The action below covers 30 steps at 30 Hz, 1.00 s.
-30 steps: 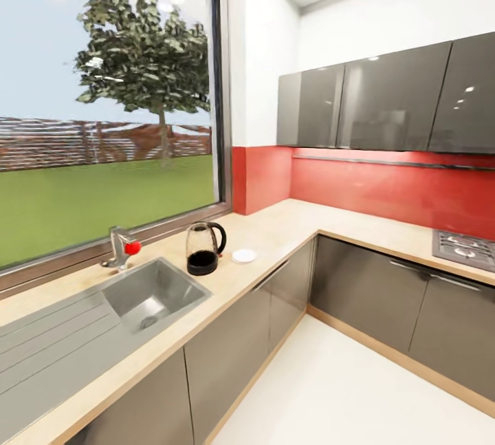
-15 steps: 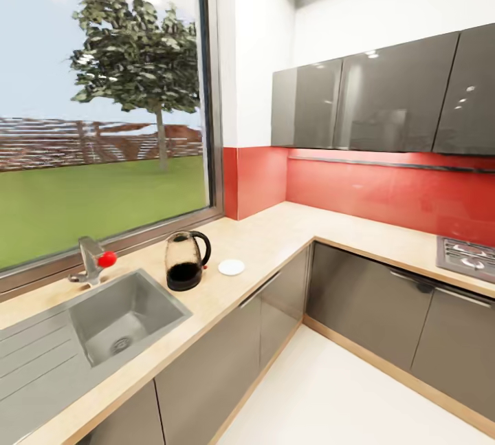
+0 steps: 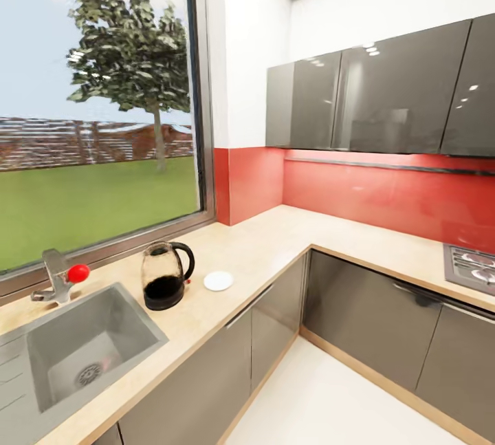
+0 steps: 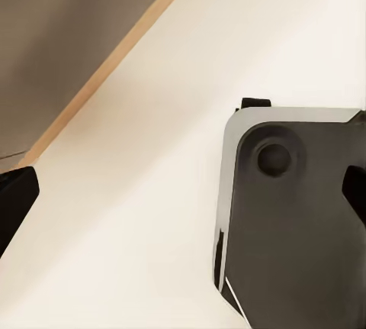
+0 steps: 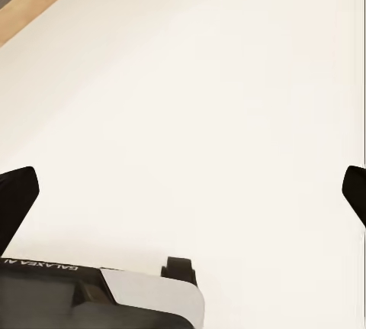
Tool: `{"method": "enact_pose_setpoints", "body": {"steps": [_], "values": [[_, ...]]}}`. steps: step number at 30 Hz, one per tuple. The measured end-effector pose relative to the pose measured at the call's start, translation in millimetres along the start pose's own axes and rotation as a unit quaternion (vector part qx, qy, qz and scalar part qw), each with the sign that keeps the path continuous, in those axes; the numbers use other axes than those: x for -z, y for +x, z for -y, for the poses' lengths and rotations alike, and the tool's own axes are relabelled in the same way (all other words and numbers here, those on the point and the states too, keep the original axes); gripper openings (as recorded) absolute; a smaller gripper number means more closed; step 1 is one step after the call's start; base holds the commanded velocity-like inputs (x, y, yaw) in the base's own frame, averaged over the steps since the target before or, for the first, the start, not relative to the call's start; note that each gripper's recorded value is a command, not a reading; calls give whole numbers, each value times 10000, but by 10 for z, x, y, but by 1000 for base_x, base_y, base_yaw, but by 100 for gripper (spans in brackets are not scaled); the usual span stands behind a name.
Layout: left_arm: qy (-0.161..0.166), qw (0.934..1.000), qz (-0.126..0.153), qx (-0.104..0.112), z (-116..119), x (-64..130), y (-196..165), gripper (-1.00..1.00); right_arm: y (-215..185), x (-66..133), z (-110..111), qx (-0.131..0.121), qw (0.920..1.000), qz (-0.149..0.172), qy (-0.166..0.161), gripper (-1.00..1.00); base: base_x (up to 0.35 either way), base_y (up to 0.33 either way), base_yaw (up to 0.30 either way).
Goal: Set up a coffee station on the kitchen countertop: keep the coffee maker on the countertop, move the bottle of coffee from the kitchen shelf to the counter next to the coffee maker, place a paper coffee filter on top of the coffee maker, put the saucer next to the coffee maker with the coffee cup on the saucer, and place the electric kettle next to the coffee maker.
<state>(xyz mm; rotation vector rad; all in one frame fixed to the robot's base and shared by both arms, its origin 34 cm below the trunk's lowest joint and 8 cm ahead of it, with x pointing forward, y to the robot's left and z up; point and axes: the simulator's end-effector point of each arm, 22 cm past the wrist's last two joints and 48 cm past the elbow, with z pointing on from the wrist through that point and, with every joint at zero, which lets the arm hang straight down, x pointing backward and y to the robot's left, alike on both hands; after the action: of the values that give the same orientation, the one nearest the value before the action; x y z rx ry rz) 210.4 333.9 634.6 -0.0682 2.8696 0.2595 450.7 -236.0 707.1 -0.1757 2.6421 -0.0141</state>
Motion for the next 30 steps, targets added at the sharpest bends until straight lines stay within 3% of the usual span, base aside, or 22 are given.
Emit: {"method": "enact_pose_setpoints", "body": {"steps": [15,30], "values": [[0,10000,0,1,0,0,0,100,0,0,-2,-3,10000,0,-1,100,305,-158,8],[4,10000,-2,-6,5,-1,0,100,-2,-2,-13,1,10000,-1,-8,100,242,-237,250]]}}
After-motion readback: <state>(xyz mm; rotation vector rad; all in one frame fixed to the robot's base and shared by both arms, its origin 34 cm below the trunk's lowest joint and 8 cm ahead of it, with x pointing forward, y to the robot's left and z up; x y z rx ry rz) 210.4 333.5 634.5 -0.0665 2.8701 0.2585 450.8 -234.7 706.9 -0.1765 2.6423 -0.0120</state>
